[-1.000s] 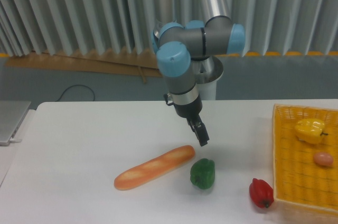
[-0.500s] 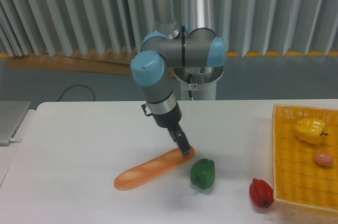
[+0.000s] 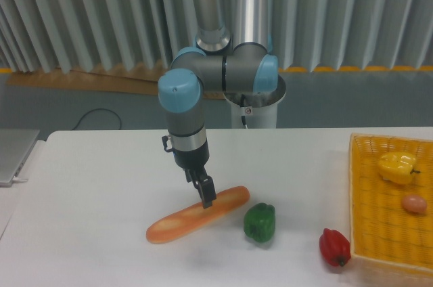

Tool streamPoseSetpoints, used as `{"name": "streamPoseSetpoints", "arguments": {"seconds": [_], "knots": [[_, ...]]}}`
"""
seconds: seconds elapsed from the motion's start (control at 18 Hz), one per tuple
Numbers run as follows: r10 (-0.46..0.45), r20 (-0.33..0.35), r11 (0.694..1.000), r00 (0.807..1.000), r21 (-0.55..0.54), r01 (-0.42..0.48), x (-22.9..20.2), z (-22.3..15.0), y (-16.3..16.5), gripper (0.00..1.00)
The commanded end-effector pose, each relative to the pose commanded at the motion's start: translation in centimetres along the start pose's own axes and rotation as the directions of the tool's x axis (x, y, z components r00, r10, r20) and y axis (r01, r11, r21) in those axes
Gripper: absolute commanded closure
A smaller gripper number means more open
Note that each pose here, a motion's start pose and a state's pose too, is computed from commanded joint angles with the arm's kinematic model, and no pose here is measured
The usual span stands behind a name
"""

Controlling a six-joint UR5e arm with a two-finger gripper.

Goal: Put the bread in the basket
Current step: 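Rotate the gripper to align across the loaf and descend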

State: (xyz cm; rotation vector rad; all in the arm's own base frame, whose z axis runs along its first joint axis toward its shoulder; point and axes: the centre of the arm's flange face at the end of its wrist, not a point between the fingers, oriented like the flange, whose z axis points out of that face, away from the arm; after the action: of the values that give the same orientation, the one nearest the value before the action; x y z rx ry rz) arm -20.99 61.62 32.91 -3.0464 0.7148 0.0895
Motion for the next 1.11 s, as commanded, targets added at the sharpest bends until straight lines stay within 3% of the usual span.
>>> {"name": "streamPoseSetpoints", "arguments": {"seconds": [1.11], "knots": [[-0.037,0.024,0.996,0.999,-0.083,0.039,-1.0,4.5,-0.1,0.0]]}}
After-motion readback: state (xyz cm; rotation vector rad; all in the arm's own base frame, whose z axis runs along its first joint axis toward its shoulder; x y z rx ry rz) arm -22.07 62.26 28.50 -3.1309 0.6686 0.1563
